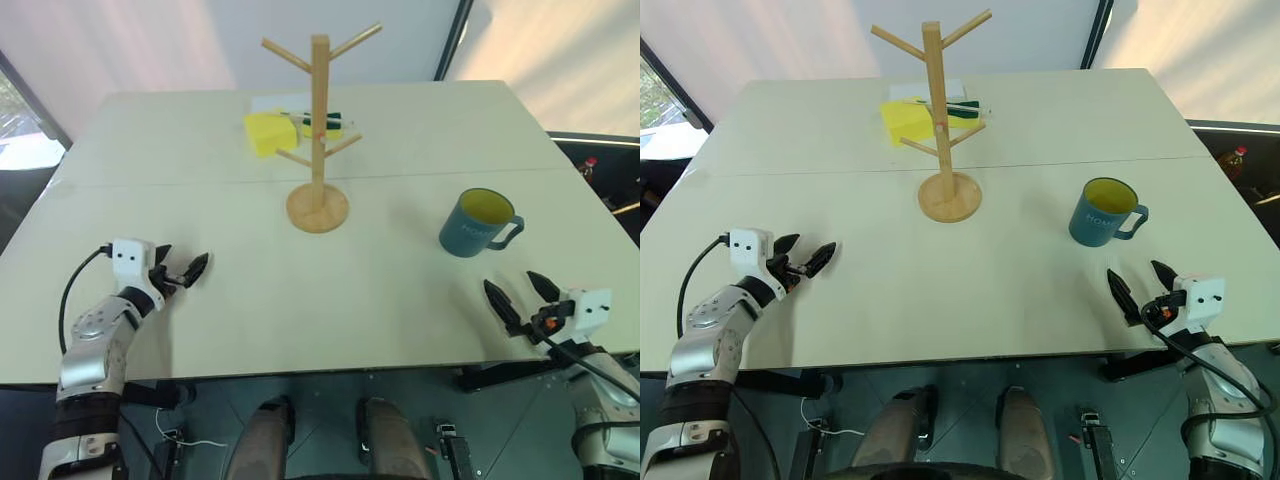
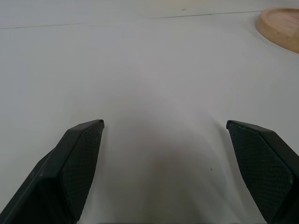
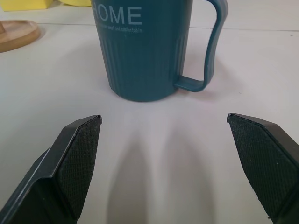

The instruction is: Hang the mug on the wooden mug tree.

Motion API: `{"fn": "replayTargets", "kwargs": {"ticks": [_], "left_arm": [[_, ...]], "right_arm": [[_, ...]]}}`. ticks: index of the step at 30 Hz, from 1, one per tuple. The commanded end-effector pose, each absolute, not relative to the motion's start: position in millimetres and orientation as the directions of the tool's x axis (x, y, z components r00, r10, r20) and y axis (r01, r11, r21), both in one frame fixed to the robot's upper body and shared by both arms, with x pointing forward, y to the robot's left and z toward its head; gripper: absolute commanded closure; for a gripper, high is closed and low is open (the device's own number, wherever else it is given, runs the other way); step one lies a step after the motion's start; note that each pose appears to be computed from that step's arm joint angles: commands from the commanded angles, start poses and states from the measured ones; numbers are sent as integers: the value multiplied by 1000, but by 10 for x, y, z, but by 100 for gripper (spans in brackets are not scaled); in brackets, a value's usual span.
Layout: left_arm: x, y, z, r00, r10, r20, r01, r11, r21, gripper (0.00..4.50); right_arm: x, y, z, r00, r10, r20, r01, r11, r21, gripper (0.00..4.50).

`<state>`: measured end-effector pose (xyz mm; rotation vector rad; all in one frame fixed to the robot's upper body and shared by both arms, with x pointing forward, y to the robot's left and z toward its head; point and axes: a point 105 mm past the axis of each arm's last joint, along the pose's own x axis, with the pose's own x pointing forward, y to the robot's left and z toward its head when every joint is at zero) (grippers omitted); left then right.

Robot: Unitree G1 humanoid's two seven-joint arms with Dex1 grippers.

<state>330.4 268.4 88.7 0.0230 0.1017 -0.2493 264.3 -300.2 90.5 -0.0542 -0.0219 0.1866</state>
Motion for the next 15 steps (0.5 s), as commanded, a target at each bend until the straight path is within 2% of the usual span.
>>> {"fn": "replayTargets", "kwargs": {"ticks": [1,4,10,13,15], "left_arm": [[3291,2680,1009,968,-243,-65,245,969,25,0],[3284,2659,1009,966,-249,-72,252,967,28,0],[3241,2309,1072,915,-398,-62,398,917,3,0],[3137,1818,1233,808,-589,3,589,808,2,0],[3005,1417,1306,685,-729,7,728,684,44,0]], "right_arm": [[2659,-3004,1009,982,183,42,-179,980,-82,4],[2665,-3030,1002,987,155,32,-152,985,-86,4],[2660,-3071,963,995,97,8,-96,993,-69,4],[2647,-3062,950,996,84,12,-82,994,-73,4],[2650,-3082,956,998,61,21,-60,995,-78,4]]}}
